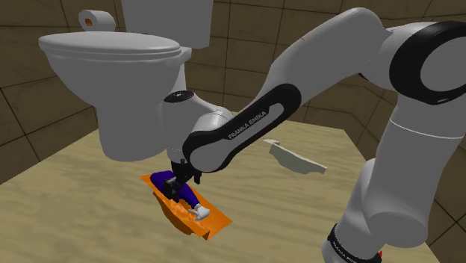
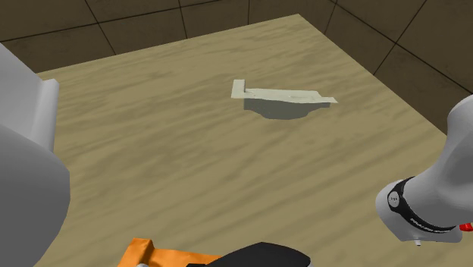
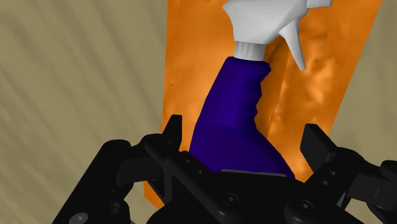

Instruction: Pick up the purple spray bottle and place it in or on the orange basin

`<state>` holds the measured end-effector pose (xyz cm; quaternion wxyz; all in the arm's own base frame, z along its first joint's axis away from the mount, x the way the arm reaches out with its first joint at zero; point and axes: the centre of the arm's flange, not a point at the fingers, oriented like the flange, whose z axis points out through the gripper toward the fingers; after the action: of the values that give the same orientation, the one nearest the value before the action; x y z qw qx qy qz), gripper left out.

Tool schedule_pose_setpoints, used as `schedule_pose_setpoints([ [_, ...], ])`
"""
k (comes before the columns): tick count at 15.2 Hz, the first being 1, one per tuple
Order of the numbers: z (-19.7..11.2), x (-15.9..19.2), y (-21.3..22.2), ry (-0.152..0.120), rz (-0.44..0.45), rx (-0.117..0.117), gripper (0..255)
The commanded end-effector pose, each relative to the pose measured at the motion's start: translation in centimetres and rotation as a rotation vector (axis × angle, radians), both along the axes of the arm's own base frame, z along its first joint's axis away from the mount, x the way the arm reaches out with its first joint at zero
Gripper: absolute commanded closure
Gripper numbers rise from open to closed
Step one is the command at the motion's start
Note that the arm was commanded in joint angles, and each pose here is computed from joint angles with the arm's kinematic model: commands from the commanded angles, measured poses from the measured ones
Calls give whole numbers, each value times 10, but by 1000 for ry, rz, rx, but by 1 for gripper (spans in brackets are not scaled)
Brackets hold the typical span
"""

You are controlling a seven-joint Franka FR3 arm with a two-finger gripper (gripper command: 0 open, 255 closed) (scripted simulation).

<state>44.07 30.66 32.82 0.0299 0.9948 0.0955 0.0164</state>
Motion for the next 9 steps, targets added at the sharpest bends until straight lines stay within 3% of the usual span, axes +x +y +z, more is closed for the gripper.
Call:
schedule_pose_setpoints([
  [1,22,0,2,1,0,0,0],
  [9,33,-1,2,1,0,0,0],
])
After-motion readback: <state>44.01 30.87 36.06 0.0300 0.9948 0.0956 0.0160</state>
